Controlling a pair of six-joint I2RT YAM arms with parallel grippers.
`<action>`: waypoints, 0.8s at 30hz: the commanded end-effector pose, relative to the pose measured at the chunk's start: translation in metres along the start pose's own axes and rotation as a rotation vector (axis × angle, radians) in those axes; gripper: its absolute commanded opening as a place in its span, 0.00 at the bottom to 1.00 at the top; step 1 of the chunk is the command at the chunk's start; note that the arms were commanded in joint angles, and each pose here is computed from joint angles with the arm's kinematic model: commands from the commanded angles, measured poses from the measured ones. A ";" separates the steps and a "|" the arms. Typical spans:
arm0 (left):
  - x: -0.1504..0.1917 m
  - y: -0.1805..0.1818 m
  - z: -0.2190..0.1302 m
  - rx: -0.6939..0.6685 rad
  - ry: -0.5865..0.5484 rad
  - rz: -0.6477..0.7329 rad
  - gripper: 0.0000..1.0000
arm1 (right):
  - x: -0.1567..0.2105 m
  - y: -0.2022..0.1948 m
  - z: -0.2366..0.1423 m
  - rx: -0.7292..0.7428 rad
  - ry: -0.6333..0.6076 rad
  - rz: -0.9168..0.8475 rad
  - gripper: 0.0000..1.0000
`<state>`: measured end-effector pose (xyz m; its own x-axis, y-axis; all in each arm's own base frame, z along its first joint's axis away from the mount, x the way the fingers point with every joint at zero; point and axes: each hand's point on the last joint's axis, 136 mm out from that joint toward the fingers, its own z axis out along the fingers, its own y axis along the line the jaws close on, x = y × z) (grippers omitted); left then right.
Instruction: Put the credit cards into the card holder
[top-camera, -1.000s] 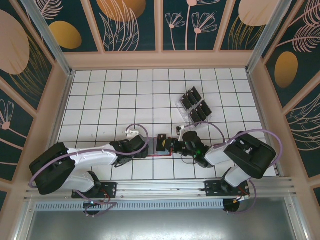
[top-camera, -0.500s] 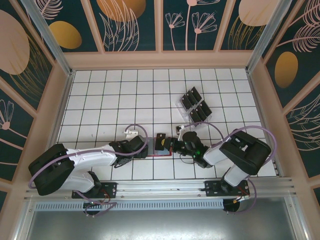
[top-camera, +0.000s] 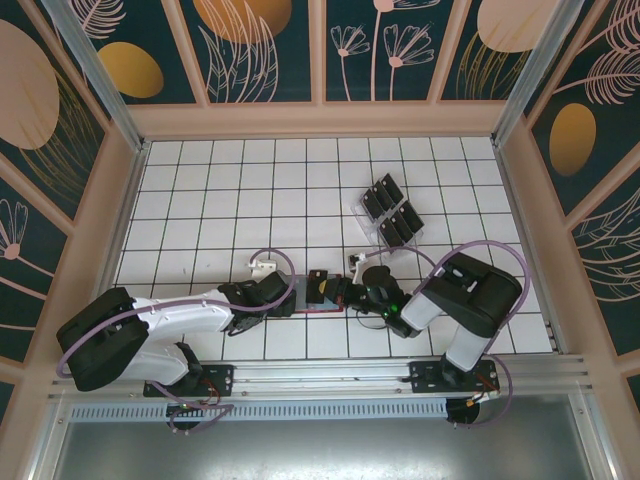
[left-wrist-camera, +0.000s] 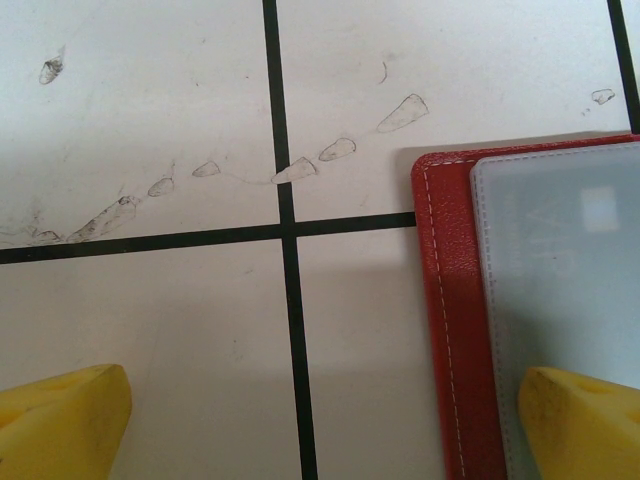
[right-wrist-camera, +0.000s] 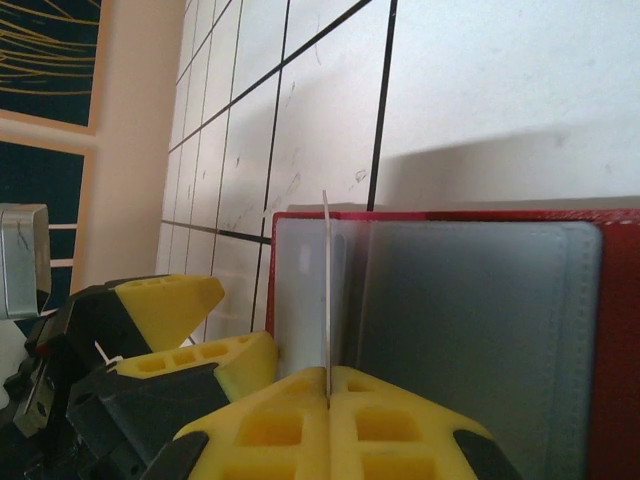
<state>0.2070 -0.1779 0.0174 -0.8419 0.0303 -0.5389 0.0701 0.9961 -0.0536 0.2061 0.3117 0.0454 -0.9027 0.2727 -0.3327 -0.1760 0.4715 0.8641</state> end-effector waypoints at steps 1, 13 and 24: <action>0.015 0.014 0.002 -0.047 0.042 0.024 0.98 | 0.002 0.009 0.003 -0.041 0.003 0.000 0.00; 0.014 0.012 0.002 -0.043 0.040 0.023 0.99 | 0.012 -0.001 0.000 -0.010 0.035 0.016 0.00; 0.014 0.012 0.002 -0.042 0.041 0.026 0.99 | 0.022 -0.008 -0.002 0.015 0.064 0.043 0.00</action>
<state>0.2071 -0.1780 0.0175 -0.8416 0.0300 -0.5392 0.0702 0.9961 -0.0542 0.1945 0.3140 0.0421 -0.9208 0.2515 -0.2980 -0.1579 0.4583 0.8747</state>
